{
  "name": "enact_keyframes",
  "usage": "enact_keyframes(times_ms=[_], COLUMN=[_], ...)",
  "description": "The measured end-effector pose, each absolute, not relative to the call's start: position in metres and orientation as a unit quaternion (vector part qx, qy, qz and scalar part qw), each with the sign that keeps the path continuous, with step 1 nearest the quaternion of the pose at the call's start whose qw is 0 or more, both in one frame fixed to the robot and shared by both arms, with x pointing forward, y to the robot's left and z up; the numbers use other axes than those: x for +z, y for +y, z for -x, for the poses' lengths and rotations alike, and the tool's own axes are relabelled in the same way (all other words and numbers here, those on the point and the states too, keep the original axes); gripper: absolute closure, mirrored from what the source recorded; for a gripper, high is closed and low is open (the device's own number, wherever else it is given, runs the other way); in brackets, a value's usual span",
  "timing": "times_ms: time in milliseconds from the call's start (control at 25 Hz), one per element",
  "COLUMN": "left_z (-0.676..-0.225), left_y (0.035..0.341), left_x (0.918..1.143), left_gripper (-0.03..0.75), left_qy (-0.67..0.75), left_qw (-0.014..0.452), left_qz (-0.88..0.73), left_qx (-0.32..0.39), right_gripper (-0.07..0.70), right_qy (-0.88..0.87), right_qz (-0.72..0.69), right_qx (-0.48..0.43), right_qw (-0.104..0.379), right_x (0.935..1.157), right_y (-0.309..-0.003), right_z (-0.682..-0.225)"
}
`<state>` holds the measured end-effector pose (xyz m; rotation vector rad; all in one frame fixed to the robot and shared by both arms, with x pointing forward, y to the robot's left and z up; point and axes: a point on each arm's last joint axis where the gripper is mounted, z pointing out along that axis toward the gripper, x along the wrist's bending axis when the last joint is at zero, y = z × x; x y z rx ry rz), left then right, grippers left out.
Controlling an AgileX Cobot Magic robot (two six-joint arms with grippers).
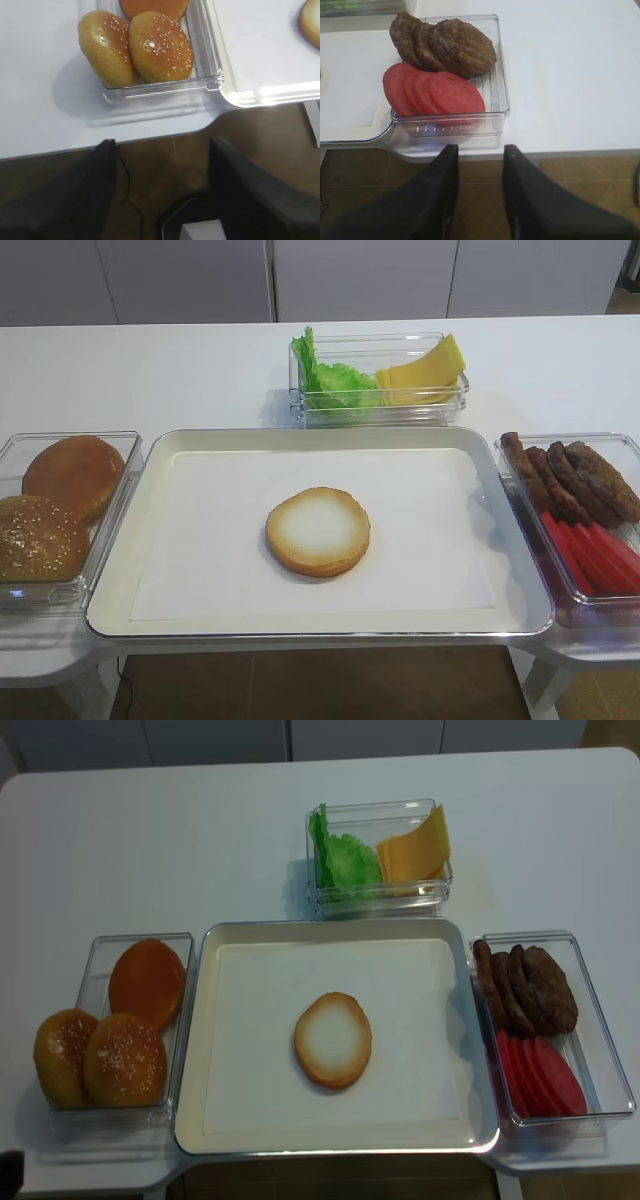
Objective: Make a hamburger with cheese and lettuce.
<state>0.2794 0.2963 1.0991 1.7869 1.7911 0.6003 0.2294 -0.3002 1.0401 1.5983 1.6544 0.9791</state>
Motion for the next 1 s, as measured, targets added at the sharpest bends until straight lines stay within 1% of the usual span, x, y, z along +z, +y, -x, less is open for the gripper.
enact_keyframes(times_ms=[240,520,680,1000], left_z=[-0.245,-0.216,-0.215,-0.222], left_y=[0.297,0.297,0.297,0.303], left_x=[1.081,1.057,1.049,1.043], left_gripper=[0.282,0.282,0.282,0.282], left_qy=[0.647,0.627,0.628,0.650], left_qw=[0.307,0.348,0.346,0.341], left_qz=[-0.647,-0.629,-0.630,-0.602], left_qx=[0.260,0.300,0.298,0.315], right_gripper=[0.383,0.383,0.383,0.383], right_qy=[0.628,0.628,0.628,0.628], right_qz=[-0.607,-0.607,-0.607,-0.607], right_qx=[0.372,0.372,0.372,0.372], right_qw=[0.315,0.315,0.315,0.315], right_x=[1.040,1.040,1.040,1.040], right_y=[-0.300,-0.300,-0.300,-0.300], right_z=[-0.229,-0.229,-0.229,-0.229])
